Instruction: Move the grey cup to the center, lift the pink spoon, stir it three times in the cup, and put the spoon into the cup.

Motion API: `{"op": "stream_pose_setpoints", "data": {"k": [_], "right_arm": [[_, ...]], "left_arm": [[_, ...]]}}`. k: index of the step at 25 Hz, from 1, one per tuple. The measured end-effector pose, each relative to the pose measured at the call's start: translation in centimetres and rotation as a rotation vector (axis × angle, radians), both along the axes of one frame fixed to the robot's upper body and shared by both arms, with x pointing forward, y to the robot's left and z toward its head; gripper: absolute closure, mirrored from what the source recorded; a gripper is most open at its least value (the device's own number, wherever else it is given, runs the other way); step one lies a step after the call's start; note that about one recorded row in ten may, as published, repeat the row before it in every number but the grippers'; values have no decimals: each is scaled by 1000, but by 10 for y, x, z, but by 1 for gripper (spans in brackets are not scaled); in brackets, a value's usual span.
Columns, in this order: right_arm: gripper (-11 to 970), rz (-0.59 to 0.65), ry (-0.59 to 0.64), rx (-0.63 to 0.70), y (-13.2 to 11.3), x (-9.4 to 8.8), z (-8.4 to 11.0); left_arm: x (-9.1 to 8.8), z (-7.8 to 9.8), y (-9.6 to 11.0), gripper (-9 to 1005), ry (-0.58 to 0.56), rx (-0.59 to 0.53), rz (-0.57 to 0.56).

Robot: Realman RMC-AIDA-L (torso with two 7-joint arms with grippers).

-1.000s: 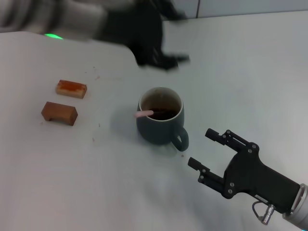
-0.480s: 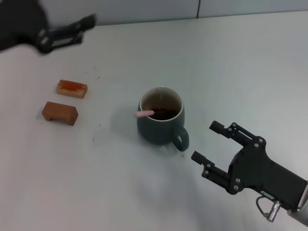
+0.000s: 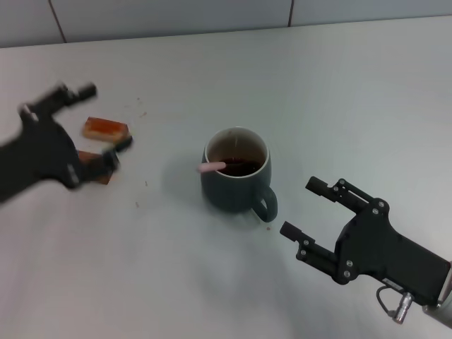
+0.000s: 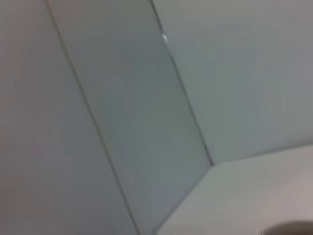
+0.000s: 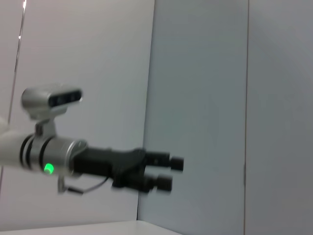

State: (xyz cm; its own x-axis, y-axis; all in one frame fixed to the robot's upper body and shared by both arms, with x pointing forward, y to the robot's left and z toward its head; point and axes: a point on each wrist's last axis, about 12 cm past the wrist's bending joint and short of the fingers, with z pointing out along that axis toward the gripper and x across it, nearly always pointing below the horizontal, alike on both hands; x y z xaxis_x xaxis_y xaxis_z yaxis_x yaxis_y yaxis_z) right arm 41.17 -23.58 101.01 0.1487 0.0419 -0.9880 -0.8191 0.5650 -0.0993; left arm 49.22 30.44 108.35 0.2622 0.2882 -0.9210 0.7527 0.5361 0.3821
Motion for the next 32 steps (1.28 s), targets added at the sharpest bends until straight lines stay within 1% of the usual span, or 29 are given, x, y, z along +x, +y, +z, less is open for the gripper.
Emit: {"op": "stream_pose_setpoints", "data": {"k": [1,4,8,13,15,18,19,22,25,27,32], "right_arm": [[252,5,7,0,-1,1,0],[252,23,26,-5,-7,5,1],[252,45,32,-25,-20,15,7],[252,84,28,-61,-30,32,17],[252,101,34,-69,-33,37,21],[252,162,63,-90,-33,43,25],[252,180,69,-95,-31,44,26],[252,224,88,-104,-26,40,23],[251,238,98,-106,-23,33,19],[251,238,101,-104,-22,31,17],[251,227,100,-107,-21,30,15]], "left_arm": [[-4,-7,-2,187,10,5,-10],[-11,-16,-5,188,41,-18,-32],[-16,-20,-6,188,63,-51,-48],[-17,-24,-8,188,79,-60,-51],[-18,-25,-9,188,83,-61,-55],[-22,-27,-12,188,98,-67,-85],[-23,-27,-12,188,102,-70,-93],[-36,-34,-15,187,136,-115,-123],[-50,-45,-17,187,156,-130,-139],[-55,-51,-19,187,169,-127,-150],[-62,-63,-29,187,198,-122,-163]]}}
